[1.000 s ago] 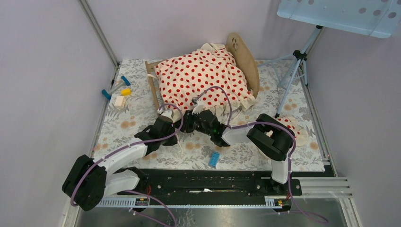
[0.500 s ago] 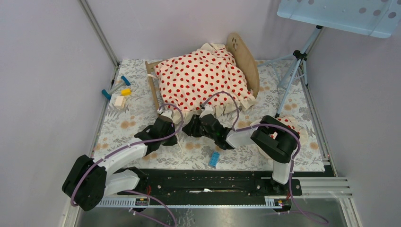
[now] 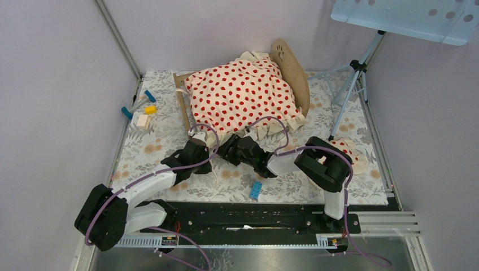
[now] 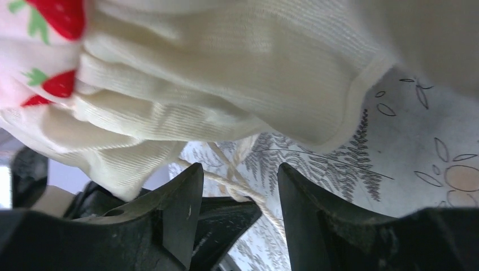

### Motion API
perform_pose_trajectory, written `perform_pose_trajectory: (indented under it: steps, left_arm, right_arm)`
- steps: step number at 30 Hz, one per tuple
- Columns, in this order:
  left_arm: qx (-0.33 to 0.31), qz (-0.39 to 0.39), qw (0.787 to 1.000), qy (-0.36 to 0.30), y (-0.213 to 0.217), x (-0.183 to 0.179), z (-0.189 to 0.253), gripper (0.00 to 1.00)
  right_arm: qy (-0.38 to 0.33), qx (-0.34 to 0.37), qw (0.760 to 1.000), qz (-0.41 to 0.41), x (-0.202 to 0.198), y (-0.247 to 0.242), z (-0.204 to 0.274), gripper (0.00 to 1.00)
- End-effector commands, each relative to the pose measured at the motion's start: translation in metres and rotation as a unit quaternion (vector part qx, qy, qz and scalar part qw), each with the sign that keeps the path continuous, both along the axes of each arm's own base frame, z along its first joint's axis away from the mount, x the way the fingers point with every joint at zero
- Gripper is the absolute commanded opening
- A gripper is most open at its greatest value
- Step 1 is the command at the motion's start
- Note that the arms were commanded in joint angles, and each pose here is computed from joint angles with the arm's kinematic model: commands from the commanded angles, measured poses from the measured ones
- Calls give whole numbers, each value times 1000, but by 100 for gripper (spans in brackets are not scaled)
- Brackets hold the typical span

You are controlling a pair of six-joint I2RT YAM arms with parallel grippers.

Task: Set up the pet bed
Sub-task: Tie the ropes to the bed frame.

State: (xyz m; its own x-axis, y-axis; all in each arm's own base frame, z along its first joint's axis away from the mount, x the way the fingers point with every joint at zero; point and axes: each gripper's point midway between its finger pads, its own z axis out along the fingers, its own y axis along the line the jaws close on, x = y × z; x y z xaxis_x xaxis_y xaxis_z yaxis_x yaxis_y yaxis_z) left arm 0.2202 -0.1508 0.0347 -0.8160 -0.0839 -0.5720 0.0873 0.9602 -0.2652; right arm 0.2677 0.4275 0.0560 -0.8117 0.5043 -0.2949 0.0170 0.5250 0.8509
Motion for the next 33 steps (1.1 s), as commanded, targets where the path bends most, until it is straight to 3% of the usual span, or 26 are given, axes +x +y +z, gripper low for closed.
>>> perform_pose_trajectory:
  steps: [1, 13, 33]
  left_arm:
    - [-8, -5, 1000, -29, -8, 15, 17, 0]
    - [-5, -6, 1000, -30, -6, 15, 16, 0]
    - [-14, -40, 999, -25, -17, 14, 18, 0]
  right_arm:
    - [23, 49, 997, -49, 14, 13, 18, 59]
    - [95, 77, 989, -87, 15, 20, -8, 58]
    - [121, 136, 983, -2, 8, 51, -14, 57]
